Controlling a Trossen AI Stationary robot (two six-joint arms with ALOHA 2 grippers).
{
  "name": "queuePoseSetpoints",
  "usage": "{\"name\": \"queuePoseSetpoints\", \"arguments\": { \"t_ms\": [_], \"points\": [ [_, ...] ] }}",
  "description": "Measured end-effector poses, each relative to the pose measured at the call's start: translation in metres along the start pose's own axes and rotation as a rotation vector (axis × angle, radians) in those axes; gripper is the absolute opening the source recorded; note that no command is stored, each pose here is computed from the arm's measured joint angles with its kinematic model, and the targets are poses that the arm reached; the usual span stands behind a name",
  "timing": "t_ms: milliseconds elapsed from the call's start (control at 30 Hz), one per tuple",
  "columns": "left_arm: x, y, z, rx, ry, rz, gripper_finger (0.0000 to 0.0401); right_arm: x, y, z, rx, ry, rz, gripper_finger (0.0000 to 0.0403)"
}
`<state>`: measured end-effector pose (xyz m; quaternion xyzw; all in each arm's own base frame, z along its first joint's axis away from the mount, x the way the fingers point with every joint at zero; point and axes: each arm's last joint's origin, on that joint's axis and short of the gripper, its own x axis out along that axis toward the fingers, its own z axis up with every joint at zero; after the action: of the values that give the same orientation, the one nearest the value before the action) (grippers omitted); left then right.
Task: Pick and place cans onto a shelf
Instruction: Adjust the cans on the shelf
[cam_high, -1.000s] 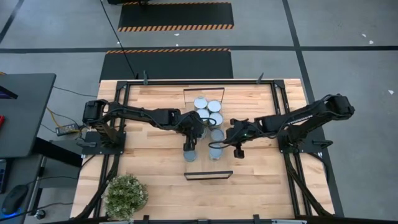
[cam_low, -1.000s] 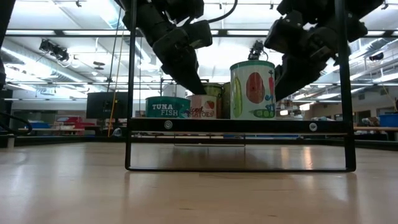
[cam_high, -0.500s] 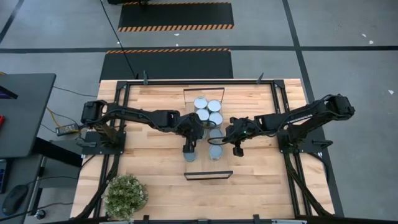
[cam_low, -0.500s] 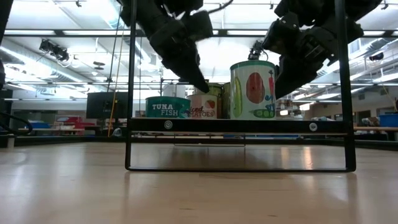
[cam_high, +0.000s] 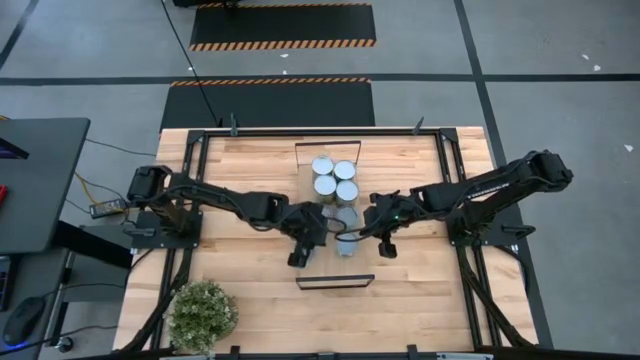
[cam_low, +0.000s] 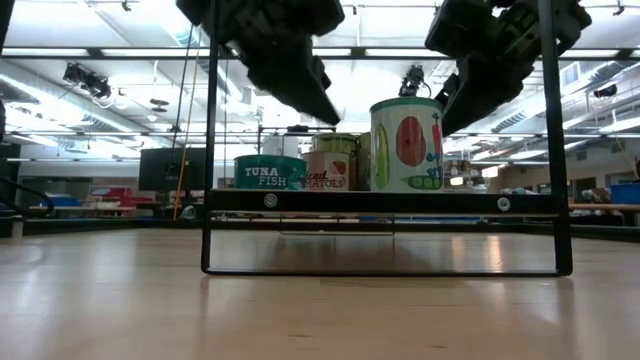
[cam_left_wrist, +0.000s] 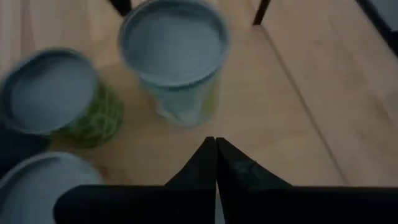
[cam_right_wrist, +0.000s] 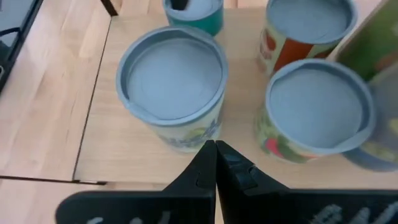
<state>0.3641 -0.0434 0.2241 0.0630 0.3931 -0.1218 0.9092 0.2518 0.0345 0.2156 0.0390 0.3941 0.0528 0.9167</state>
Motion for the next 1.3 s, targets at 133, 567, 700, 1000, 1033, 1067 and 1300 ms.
{"name": "queuePoseSetpoints", "arguments": {
  "t_ms": [133,567,700,1000,1033,1067,1300],
  "points": [
    [0.007,-0.010,0.004,0.013,-0.040,-0.014,0.0007,0.002,0.006,-0.001,0.025,0.011,0.032,0.0005],
    [0.027,-0.021,0.006,0.036,-0.094,-0.054,0.0007,0.004,0.027,-0.003,0.025,-0.030,0.117,0.0005],
    [0.030,-0.018,0.007,0.034,-0.112,-0.035,0.0007,0.004,0.028,0.001,0.008,-0.068,0.134,0.0005],
    [0.030,-0.012,0.010,0.027,-0.147,-0.002,0.0007,0.012,0.031,0.006,-0.001,-0.110,0.205,0.0005],
    [0.032,-0.012,0.009,0.027,-0.147,-0.001,0.0007,0.015,0.032,0.005,-0.001,-0.099,0.211,0.0005],
    [0.034,-0.011,0.008,0.025,-0.138,-0.001,0.0007,0.018,0.031,0.003,0.000,-0.082,0.208,0.0005],
    [0.039,-0.006,0.005,0.016,-0.130,0.012,0.0007,0.031,0.027,-0.002,-0.001,-0.038,0.167,0.0005]
  ]
}}
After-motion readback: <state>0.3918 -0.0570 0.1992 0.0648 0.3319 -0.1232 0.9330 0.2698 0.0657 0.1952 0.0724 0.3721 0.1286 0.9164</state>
